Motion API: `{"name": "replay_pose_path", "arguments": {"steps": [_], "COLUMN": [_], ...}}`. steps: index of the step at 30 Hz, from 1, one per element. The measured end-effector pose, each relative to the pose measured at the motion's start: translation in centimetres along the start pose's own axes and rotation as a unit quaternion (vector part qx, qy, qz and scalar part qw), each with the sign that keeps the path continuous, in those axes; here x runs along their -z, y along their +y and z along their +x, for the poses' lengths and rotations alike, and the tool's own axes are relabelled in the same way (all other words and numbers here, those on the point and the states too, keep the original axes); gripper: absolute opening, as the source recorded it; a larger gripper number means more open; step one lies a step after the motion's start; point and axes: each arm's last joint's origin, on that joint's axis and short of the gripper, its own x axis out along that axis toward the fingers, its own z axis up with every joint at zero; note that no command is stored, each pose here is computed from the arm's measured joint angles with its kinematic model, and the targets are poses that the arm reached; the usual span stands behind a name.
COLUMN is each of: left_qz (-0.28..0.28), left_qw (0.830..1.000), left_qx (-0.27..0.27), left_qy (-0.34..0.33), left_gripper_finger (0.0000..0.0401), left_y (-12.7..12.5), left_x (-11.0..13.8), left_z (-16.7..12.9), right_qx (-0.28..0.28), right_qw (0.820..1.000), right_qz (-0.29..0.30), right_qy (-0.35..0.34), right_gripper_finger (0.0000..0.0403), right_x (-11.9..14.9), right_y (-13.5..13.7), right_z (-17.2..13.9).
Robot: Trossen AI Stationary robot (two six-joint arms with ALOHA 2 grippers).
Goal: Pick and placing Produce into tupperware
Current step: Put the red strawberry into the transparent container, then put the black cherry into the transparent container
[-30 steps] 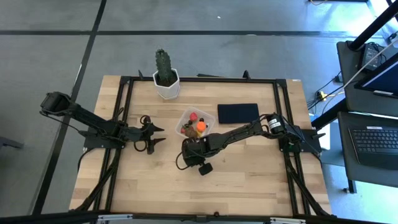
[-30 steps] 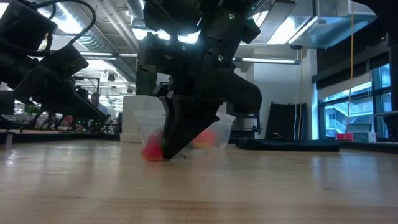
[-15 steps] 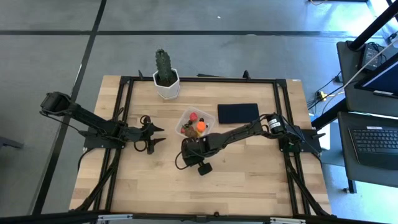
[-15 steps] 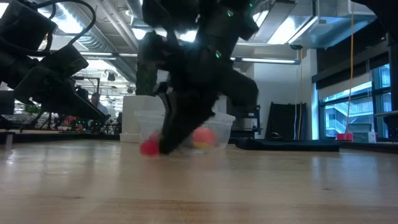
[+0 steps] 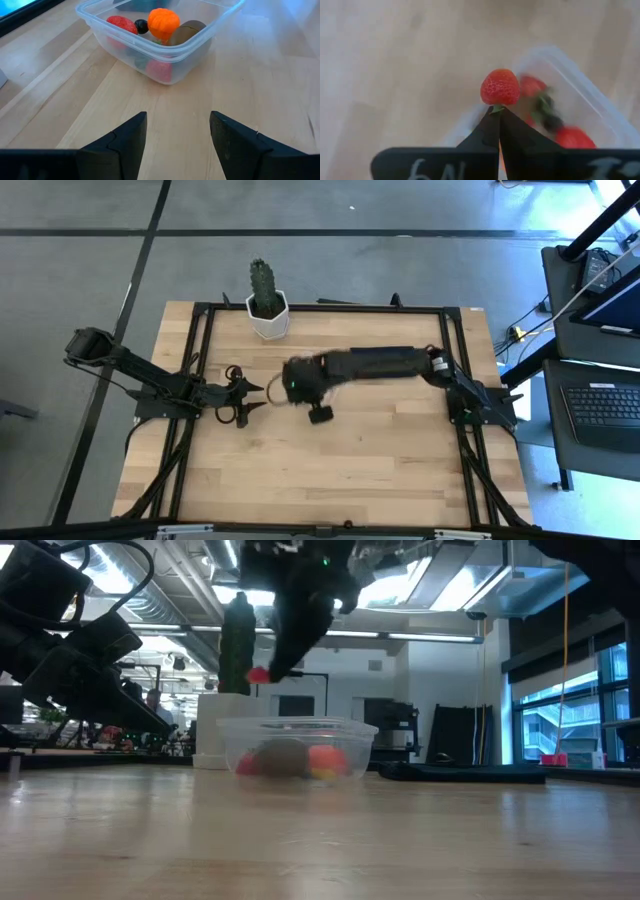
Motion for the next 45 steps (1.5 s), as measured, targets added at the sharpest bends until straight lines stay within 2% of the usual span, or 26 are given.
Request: {"name": "replay_pose_path", "arguments": {"steps": [4,9,18,24,29,38,41,45], "left_qz": [0.000,-0.001,-0.002,-0.002,-0.002,-0.002,-0.002,-0.002], "left_qw": [1.000,1.000,1.000,1.000,1.000,1.000,1.000,1.000], "left_qx": [0.000,0.004,0.008,0.008,0.008,0.008,0.008,0.008], "left_qy": [0.000,0.001,0.002,0.002,0.002,0.002,0.002,0.002], "left_gripper_finger": [0.0208,0.0208,0.0208,0.0208,0.0208,0.0208,0.0208,0.0208], "left_y": [0.0,0.0,0.0,0.0,0.0,0.0,0.0,0.0], "left_x": [0.0,0.0,0.0,0.0,0.0,0.0,0.0,0.0], "left_z": [0.0,0.0,0.0,0.0,0.0,0.0,0.0,0.0], "right_qx": [0.004,-0.007,-0.025,-0.028,-0.027,-0.027,-0.028,-0.020], "right_qw": [0.998,0.995,0.990,0.989,0.989,0.987,0.986,0.987], "right_qz": [0.051,0.093,0.127,0.130,0.133,0.145,0.146,0.151], "right_qy": [0.027,0.045,0.057,0.066,0.064,0.066,0.069,0.043], "right_gripper_finger": [0.0004,0.0004,0.0008,0.0031,0.0085,0.0251,0.0285,0.0303], "right_x": [1.7,4.1,6.7,7.2,7.1,7.0,6.7,5.5], "right_y": [-3.4,-6.3,-8.0,-8.0,-8.1,-8.1,-8.1,-7.9], "right_z": [-0.3,1.4,3.7,4.1,4.1,3.8,3.1,0.5]}}
